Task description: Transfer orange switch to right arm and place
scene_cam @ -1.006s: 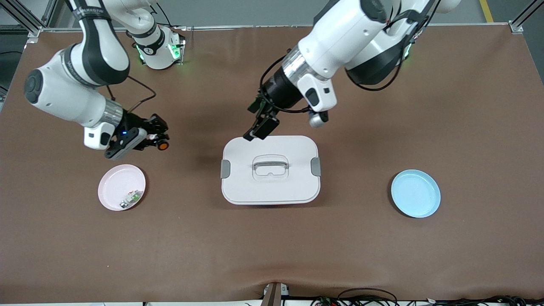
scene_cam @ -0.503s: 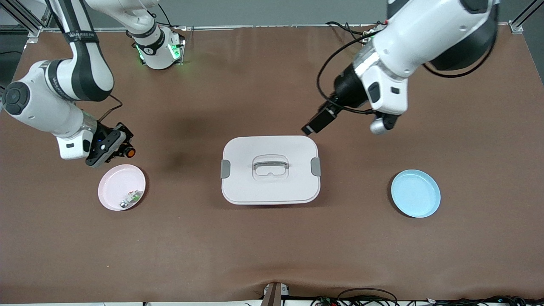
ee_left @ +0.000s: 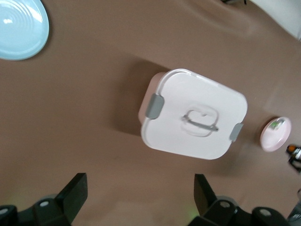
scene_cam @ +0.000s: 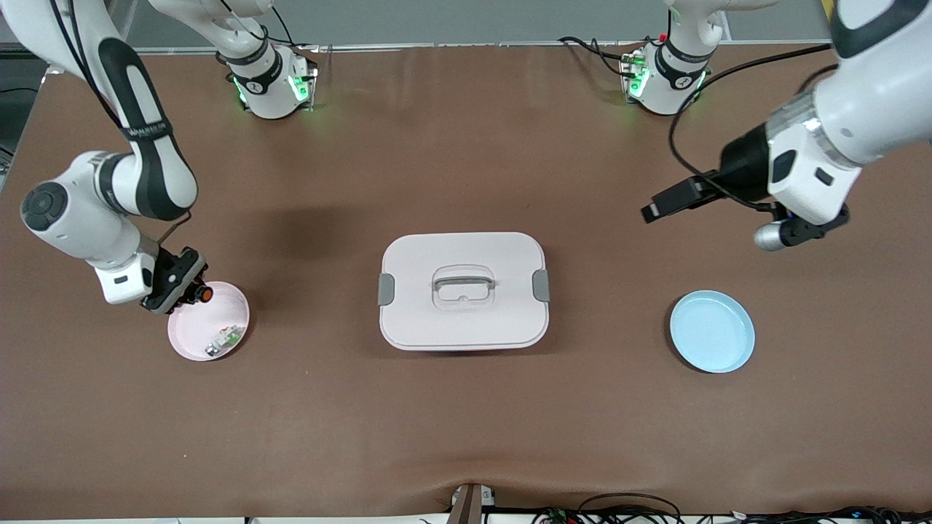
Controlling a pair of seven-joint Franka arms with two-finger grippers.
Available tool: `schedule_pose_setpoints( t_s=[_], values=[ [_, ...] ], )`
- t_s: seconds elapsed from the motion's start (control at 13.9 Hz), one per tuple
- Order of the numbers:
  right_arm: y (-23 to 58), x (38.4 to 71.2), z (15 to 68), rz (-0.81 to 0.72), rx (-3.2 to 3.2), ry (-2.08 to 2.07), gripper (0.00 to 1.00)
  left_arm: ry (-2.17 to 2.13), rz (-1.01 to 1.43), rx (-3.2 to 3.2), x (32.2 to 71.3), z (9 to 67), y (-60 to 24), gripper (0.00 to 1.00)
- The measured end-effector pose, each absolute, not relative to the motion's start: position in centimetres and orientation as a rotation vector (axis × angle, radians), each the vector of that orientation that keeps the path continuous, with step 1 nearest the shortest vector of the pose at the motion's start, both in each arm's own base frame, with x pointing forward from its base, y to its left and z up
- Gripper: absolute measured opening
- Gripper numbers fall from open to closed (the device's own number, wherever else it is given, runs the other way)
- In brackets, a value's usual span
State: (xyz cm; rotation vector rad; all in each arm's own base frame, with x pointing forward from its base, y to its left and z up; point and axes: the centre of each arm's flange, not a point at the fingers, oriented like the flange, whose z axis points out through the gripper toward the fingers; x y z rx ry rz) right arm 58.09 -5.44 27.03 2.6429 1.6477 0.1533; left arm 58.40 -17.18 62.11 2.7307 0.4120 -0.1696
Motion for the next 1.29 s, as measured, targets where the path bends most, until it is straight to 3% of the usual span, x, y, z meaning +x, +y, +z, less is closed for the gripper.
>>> schedule_pose_setpoints(
  t_s=[0.36,0.72,1.29],
  values=[
    [-5.5,59.8,22.4,0.139,2.485,1.826,0.41,0.061,-0.018,3.006,59.4,61.3,-12.2,1.0],
    [-7.2,60.4,21.0,0.099,2.384,1.924,0.41,0.024,0.177,3.12,61.1,61.2,-9.6,1.0],
    [-10.4,60.0,18.2,0.096,2.404,1.875,0.41,0.012,0.23,3.111,62.4,60.3,-1.3,1.0]
  ],
)
